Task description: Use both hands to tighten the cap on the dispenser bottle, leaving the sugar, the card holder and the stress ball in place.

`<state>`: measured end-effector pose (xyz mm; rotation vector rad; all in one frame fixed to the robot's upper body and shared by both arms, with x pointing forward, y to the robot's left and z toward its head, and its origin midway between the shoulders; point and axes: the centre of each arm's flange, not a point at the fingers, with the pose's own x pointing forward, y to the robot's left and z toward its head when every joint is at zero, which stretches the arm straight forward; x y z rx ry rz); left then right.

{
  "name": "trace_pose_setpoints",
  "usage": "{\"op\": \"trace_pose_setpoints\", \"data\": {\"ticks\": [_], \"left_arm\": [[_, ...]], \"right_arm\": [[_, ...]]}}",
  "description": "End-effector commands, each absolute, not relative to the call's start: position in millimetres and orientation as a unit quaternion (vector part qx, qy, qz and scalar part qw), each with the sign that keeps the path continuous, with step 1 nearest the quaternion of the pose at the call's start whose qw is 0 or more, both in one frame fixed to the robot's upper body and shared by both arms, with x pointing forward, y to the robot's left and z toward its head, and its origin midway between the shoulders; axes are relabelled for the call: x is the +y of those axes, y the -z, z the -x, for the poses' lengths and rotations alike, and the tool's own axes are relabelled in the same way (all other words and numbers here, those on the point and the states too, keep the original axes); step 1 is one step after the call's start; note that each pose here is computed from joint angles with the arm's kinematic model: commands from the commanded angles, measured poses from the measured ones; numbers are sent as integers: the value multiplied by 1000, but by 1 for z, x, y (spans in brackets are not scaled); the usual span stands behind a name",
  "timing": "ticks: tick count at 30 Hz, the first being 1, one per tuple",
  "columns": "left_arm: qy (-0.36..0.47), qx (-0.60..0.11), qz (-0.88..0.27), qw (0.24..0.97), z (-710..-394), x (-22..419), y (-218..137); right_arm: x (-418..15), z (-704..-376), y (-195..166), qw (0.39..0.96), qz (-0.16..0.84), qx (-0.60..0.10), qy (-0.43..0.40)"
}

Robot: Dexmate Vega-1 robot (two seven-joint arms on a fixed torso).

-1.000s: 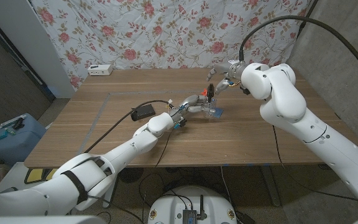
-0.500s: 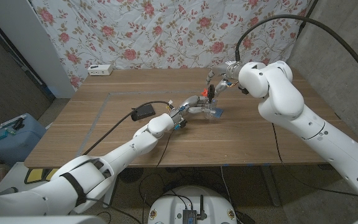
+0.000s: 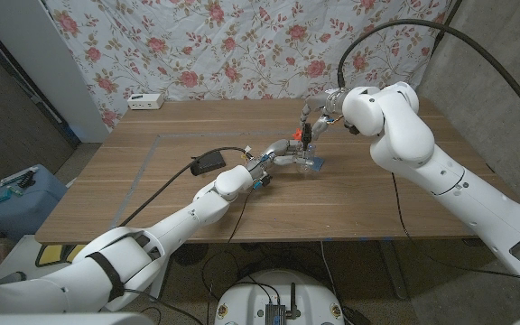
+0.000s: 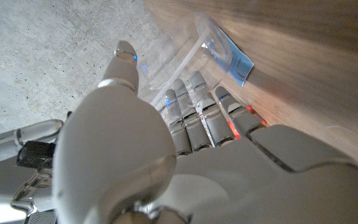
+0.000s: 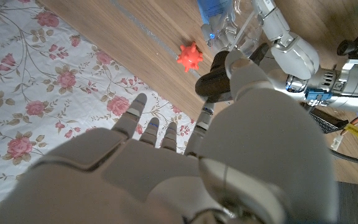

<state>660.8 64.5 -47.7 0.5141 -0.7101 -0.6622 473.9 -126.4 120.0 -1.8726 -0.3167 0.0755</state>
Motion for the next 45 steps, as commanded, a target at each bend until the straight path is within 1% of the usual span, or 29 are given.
{"op": "trace_pose_setpoints", "data": {"ticks": [1,25,45], "left_arm": [[316,-338,-245,852,-663,64,47],[318,-337,-248,851,-665,63,48],[317,-338,-250,850,-666,63,48]], "right_arm": [[-125,-478,-124,589,799,-116,-41],[-131,-488,-130,626,769,-108,-65],[-127,-493,-131,632,768,-89,-55]]}}
